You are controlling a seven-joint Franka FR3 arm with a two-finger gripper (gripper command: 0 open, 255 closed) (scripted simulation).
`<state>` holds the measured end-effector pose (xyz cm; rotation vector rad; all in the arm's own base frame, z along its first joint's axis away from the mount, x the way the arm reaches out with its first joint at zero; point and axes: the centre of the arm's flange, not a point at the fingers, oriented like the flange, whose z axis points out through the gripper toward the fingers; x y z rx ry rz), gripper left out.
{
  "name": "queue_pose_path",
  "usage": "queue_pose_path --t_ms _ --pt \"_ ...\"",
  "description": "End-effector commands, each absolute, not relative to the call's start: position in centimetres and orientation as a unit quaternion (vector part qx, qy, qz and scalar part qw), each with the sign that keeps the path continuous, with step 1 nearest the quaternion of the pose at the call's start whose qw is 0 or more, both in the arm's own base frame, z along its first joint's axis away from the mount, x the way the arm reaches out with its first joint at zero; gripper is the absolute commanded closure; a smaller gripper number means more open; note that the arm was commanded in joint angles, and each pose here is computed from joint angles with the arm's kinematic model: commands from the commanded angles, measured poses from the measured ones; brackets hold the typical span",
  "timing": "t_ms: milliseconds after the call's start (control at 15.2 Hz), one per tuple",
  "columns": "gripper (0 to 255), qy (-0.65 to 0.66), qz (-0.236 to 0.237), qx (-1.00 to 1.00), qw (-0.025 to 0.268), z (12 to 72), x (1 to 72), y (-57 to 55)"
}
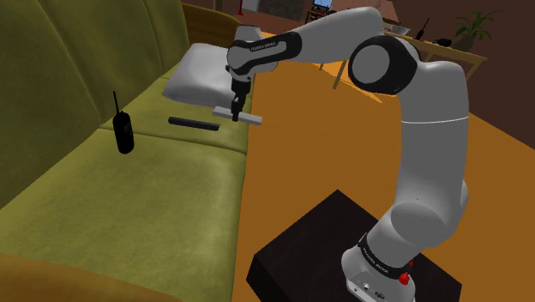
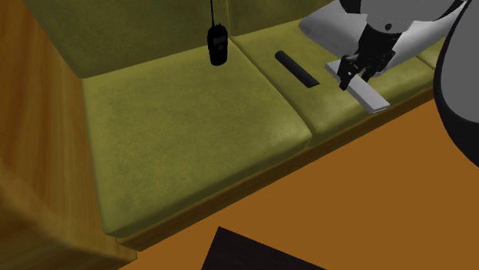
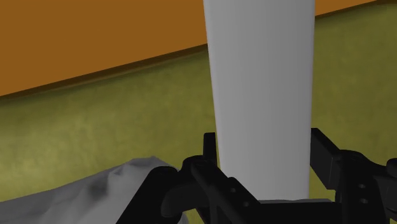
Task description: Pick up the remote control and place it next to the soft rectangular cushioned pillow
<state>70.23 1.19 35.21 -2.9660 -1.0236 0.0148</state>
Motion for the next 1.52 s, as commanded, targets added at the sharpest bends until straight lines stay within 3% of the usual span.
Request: queue_pose_path --t_ms 0,528,594,924,1188,1452 --pt "255 -0.326 0.004 -0.945 0.002 34.3 70.2 1.3" --pt "255 -0.326 0.004 -0.945 0.002 34.2 70.2 1.3" --pt "0 -0.326 0.004 -0.945 0.002 34.3 70.2 1.3" --pt "0 -0.326 0.004 -0.945 0.002 34.2 70.2 1.3" --pt "0 -0.326 0.004 -0.945 0.002 39.3 70.3 1.3" --pt "0 -0.326 0.004 -0.945 0.002 39.3 70.3 1.3"
